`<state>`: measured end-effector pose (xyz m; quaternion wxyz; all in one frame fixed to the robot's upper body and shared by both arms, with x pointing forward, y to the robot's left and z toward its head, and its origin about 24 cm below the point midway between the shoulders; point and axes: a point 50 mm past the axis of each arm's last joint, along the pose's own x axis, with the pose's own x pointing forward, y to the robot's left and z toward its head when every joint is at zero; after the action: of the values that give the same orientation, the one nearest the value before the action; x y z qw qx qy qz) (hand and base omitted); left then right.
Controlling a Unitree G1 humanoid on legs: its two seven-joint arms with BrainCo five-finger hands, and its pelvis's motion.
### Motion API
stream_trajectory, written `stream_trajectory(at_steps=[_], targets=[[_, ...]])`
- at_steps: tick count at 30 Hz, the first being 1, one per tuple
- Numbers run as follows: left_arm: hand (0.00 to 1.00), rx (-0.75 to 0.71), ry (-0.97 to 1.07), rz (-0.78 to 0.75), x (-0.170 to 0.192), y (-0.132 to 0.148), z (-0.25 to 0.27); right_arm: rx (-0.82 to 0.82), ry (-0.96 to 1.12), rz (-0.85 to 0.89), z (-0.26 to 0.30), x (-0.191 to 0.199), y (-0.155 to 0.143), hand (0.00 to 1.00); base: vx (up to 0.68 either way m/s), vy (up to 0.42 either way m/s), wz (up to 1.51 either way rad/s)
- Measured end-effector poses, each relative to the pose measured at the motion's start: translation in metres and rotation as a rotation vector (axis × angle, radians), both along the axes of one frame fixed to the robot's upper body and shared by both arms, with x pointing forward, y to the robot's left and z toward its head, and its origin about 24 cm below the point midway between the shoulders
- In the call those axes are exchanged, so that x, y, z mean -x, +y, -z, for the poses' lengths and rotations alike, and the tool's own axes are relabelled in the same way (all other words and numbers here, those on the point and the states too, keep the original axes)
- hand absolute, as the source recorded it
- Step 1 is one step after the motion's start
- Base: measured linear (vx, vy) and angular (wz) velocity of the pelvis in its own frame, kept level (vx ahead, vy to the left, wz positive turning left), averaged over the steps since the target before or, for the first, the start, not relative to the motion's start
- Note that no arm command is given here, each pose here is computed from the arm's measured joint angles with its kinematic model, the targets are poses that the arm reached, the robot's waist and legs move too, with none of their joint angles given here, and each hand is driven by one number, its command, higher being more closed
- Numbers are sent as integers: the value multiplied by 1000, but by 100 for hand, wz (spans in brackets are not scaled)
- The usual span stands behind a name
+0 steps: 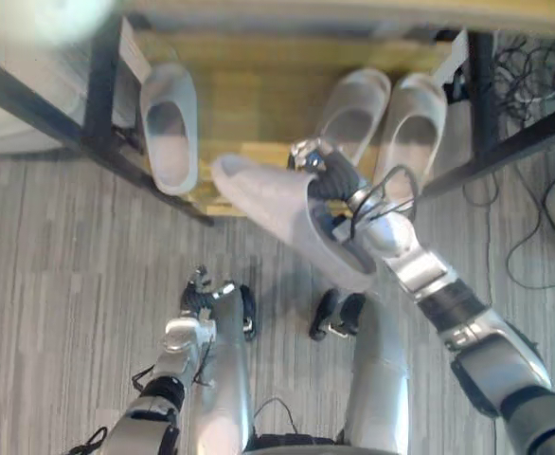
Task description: Organize the slippers on the shoe rack
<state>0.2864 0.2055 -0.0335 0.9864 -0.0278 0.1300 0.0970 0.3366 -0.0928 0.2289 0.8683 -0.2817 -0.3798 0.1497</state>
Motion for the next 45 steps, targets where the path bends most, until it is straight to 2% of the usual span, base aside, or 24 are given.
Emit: stream_trajectory(at_steps=[6,11,14,19,29,38,45], targets=[[0,70,-81,-49,-10,-7,-15,-89,-45,57,-19,-3,-4,100,-23,30,11],[0,96,-104,-63,-12,-12,-20,-230,-99,120,-54,-13,-7,100,21,-2,3],[0,109,-113,-68,-14,-15,-22,-275,-84,187,-62,-22,-15,100,26,-1,6],[0,142,-128,-85,-18,-16,-26,-364,-21,240,-68,-37,-9,100,5,13,7],[0,189,-112,-97,-20,-26,-24,-366,116,362,-66,-65,-7,100,3,23,12],[0,219,-109,-96,-28,-33,-27,-380,132,423,-82,-72,0,100,4,18,11],[0,243,-65,-125,-29,-35,-23,-440,161,526,-80,-77,-14,100,11,12,16]])
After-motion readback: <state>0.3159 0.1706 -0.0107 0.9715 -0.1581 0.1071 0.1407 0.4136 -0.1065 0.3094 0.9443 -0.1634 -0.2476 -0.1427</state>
